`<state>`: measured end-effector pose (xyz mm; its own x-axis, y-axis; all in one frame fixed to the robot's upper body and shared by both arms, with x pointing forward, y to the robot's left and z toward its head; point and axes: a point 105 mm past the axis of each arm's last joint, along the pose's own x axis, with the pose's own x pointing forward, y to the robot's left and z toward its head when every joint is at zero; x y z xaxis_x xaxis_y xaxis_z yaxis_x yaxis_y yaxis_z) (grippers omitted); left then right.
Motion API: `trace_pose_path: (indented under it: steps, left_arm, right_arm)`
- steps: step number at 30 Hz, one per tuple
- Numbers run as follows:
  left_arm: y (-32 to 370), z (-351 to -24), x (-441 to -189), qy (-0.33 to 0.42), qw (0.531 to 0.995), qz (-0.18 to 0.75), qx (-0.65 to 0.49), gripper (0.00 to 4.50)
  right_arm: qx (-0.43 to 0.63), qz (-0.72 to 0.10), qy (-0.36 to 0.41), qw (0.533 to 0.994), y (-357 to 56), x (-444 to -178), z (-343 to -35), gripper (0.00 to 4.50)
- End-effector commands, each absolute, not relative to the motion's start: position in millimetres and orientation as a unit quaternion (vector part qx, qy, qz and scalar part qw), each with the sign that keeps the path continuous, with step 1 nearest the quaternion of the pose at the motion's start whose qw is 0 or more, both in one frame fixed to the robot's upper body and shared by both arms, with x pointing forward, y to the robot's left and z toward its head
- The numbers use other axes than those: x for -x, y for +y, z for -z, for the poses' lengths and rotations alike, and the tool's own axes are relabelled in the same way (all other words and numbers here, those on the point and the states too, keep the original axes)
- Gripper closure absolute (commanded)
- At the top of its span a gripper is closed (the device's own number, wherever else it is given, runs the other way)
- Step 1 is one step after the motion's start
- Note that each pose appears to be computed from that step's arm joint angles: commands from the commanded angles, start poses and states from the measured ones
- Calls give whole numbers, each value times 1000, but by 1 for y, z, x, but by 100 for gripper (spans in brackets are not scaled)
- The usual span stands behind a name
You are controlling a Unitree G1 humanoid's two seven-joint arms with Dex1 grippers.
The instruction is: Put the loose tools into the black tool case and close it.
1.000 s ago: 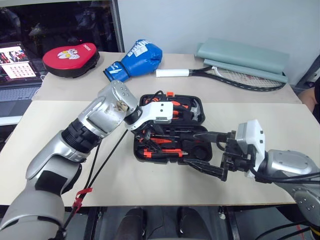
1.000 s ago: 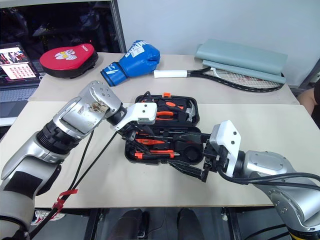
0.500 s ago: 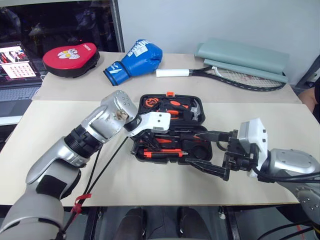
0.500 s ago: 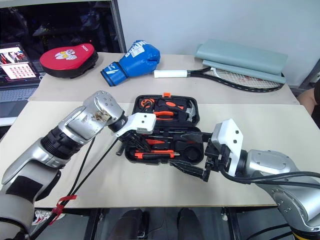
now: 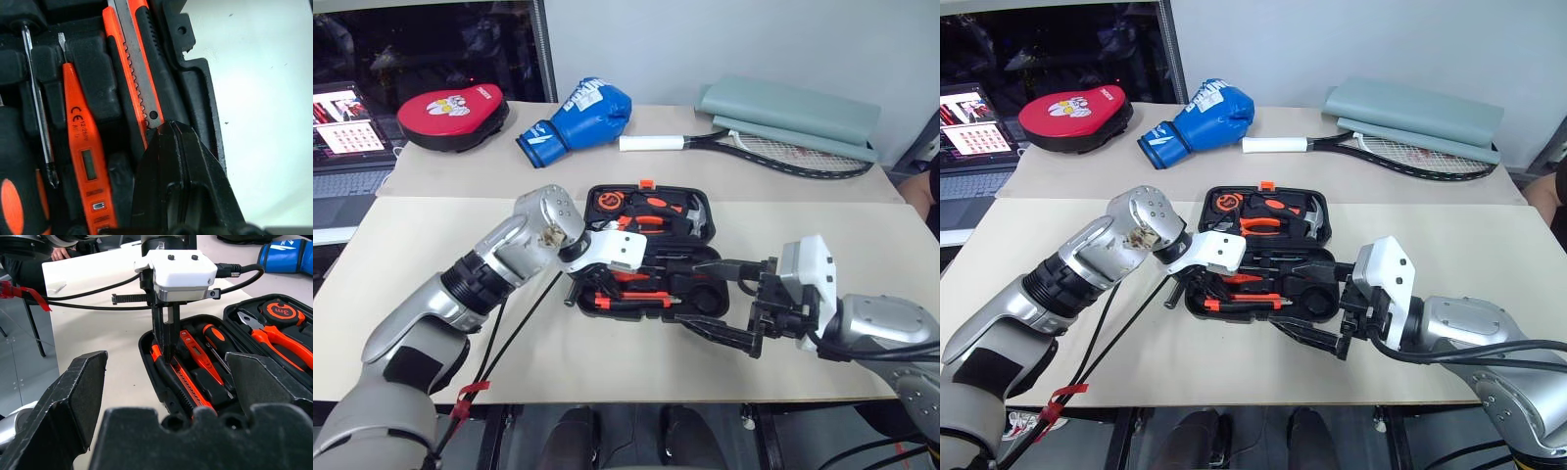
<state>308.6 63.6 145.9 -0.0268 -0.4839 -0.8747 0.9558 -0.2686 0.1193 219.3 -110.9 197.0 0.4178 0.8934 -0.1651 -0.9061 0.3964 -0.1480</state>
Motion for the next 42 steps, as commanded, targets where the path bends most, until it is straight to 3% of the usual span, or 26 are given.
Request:
trace_pose_path:
  steps: [1, 12, 20, 29, 32, 37, 42]
  left_arm:
    - [62, -136, -300, 268, 518, 675, -451, 447]
    - [59, -122, -296, 263, 504, 680, -464, 447]
    - [19, -165, -316, 180, 609, 701, -325, 447]
    - [44, -229, -322, 58, 638, 747, -178, 109]
    - [85, -247, -318, 18, 649, 749, -130, 7]
    - [128, -252, -309, 59, 670, 729, -127, 7]
    - [127, -247, -297, 51, 662, 728, -169, 7]
  right_arm:
    - [117, -539, 15, 834, -109, -214, -204, 0]
    - [112, -537, 28, 835, -111, -210, -201, 0]
    - [118, -488, 46, 864, -131, -214, -193, 0]
    - [124, -337, 82, 930, -212, -208, -184, 0]
    - [113, -288, 129, 942, -258, -176, -174, 0]
    - [129, -267, 174, 939, -294, -139, -177, 0]
    - [159, -284, 169, 931, -298, -156, -189, 0]
